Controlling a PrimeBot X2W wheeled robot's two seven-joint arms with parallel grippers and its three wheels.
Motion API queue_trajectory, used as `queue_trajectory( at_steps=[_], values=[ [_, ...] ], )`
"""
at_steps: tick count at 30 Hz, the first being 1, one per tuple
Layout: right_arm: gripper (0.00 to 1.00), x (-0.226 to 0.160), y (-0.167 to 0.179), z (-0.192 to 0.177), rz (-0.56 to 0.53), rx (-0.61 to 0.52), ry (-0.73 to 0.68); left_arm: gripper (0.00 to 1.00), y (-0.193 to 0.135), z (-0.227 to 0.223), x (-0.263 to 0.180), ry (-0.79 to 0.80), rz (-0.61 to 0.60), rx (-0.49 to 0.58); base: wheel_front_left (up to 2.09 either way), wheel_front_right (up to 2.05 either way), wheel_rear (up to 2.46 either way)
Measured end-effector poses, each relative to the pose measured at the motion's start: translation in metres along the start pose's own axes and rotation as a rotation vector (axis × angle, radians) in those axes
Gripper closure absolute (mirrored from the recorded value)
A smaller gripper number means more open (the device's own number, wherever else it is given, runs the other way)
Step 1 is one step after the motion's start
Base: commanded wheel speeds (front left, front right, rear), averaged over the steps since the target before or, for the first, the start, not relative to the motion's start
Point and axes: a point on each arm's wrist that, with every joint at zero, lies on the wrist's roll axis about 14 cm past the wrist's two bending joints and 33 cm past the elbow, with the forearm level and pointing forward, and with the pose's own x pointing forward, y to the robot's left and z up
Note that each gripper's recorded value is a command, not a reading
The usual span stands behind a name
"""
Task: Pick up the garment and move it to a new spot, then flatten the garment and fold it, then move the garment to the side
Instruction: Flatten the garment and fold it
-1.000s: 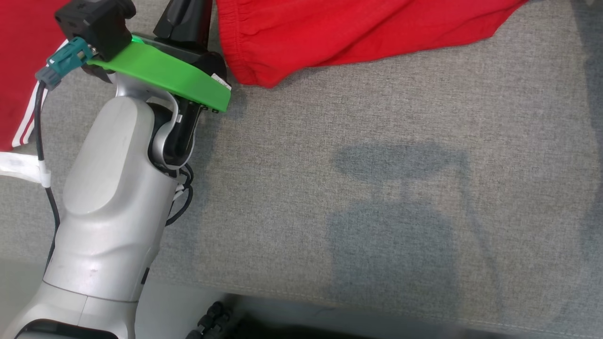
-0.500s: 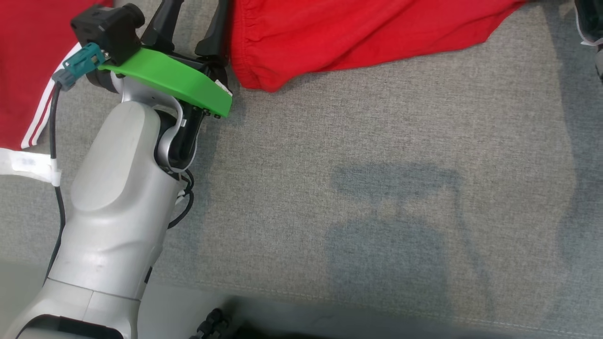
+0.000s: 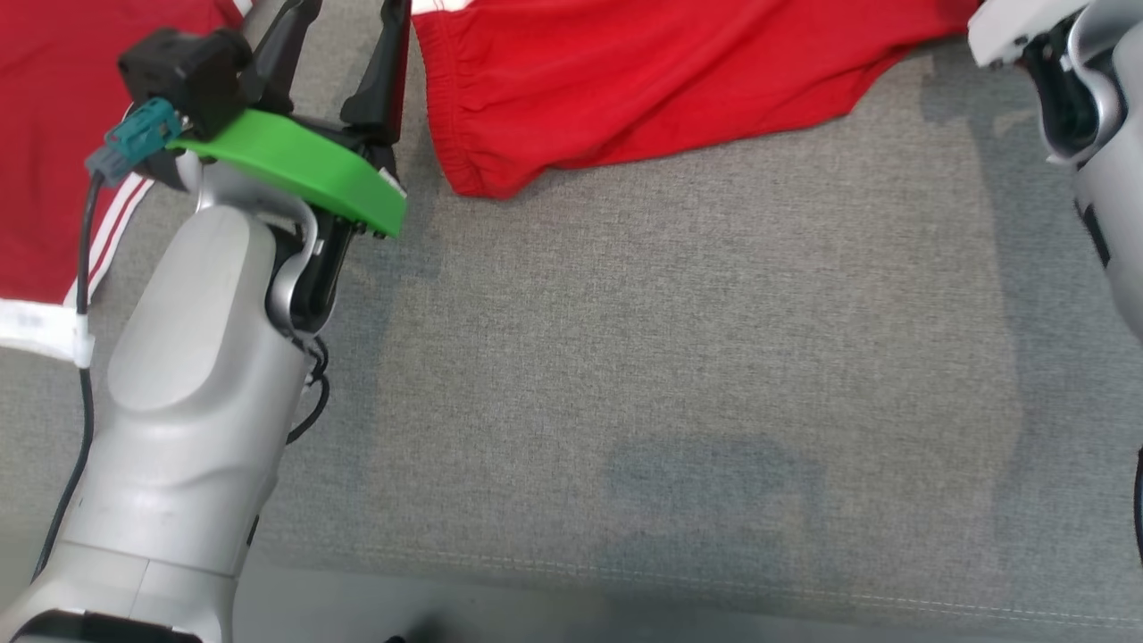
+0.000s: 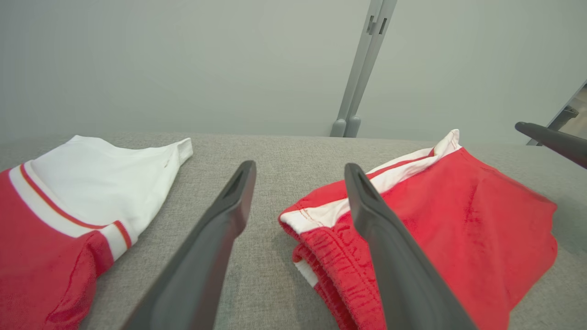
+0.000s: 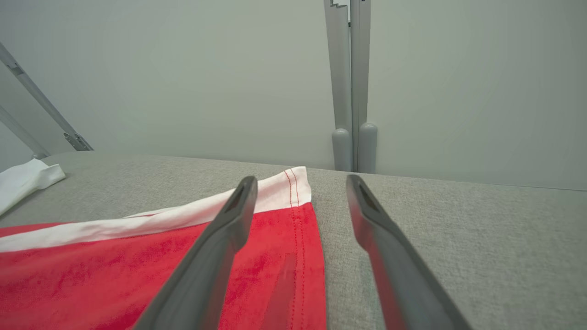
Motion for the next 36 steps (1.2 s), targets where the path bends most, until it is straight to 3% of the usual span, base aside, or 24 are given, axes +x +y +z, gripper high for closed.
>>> queue_trajectory(
  at_steps=[6,13,20,29,36],
  values=[
    [0.00,-0.027,-0.005,0.001,-0.063,0.090,0.019,0.00,-0.008,0.008,-0.021,-0.007,-0.011,0.026,0.00,0.00,0.00],
    [0.00,-0.065,-0.031,-0.011,-0.231,0.328,0.066,0.00,-0.036,0.021,-0.044,-0.045,-0.061,0.002,0.00,0.00,0.00],
    [0.00,-0.055,-0.011,-0.021,-0.213,0.469,0.128,0.00,-0.035,0.031,-0.059,-0.074,-0.050,0.006,0.00,0.00,0.00],
    [0.00,-0.052,0.008,-0.054,-0.186,0.518,0.286,0.00,-0.025,0.035,-0.073,-0.092,-0.018,0.004,0.00,0.00,0.00],
    [0.00,-0.053,-0.004,-0.059,-0.224,0.518,0.323,0.00,-0.018,0.029,-0.082,-0.080,0.005,-0.003,0.00,0.00,0.00]
  ],
)
